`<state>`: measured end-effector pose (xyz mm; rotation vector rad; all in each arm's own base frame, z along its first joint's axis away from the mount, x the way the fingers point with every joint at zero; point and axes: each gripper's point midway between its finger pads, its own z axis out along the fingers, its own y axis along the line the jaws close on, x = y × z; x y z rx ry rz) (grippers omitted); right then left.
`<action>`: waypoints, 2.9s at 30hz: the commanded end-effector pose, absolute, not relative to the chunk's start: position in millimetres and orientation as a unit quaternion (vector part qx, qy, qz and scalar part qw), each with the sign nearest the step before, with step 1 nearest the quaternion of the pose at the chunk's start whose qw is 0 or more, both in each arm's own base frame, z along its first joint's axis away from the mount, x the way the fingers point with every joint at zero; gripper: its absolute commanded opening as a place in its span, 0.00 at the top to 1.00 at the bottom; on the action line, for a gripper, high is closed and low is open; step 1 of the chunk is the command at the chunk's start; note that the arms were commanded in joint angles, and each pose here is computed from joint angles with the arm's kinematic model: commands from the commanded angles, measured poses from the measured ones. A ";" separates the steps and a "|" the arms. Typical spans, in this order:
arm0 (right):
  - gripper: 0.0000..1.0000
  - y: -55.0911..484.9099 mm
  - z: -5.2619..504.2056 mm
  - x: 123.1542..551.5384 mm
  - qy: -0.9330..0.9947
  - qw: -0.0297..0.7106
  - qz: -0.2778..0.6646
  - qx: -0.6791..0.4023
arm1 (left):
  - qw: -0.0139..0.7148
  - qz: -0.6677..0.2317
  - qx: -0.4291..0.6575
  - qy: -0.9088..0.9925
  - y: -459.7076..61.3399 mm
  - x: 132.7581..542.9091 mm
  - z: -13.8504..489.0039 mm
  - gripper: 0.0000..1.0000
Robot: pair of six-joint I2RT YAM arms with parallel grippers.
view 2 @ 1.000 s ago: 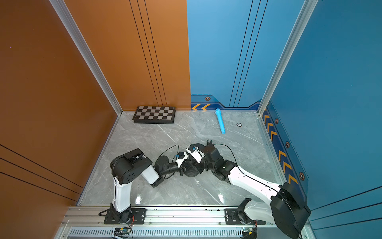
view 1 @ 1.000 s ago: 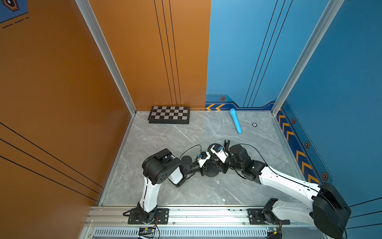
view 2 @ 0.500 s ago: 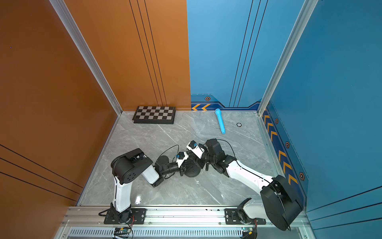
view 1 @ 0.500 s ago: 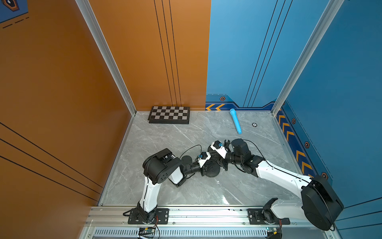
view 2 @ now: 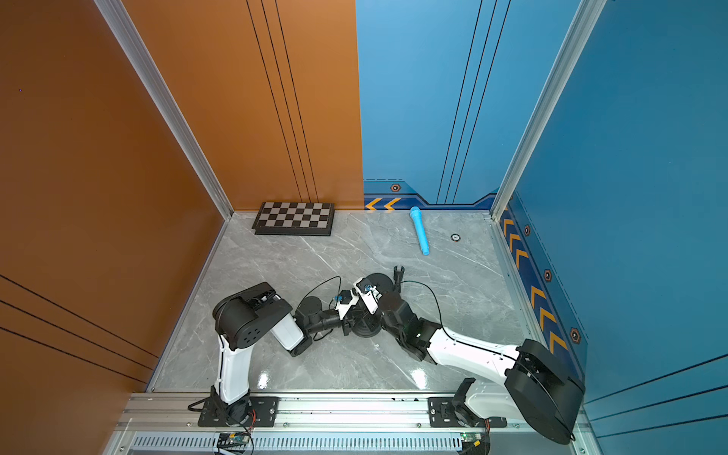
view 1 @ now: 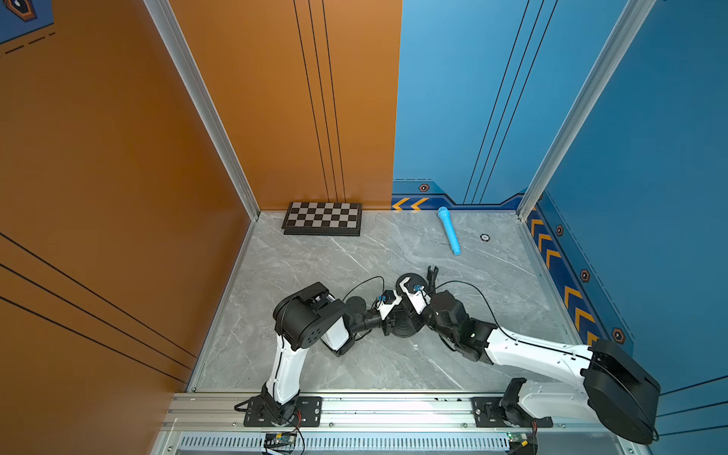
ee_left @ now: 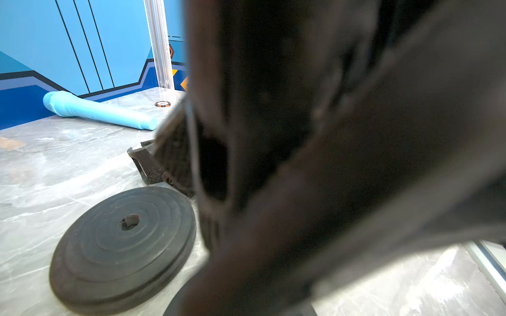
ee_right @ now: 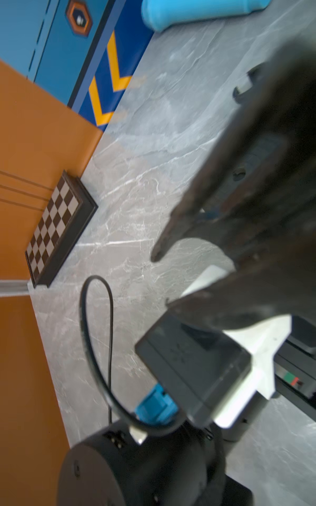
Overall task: Assemble a microphone stand
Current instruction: Screw the microphone stand pole into the microphone stand base.
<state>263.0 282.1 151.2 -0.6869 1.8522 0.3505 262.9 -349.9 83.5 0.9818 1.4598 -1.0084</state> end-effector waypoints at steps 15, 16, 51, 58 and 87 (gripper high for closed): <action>0.61 267.2 149.6 252.2 0.798 0.529 0.112 -0.266 | 0.449 -0.430 0.408 0.668 -349.2 246.8 38.2 0.81; 0.57 266.2 153.1 249.4 0.793 0.525 0.126 -0.282 | 0.448 -0.431 0.409 0.668 -349.2 246.1 37.6 0.81; 1.00 268.3 151.5 272.9 0.774 0.533 0.111 -0.322 | 0.439 -0.413 0.404 0.688 -342.4 249.4 17.1 0.74; 1.00 261.3 136.1 254.6 0.797 0.559 0.028 -0.225 | 0.429 -0.403 0.401 0.702 -337.2 251.1 0.8 0.71; 0.70 274.4 179.8 278.2 0.755 0.468 0.237 -0.394 | 0.417 -0.404 0.430 0.691 -337.8 240.8 -10.7 0.80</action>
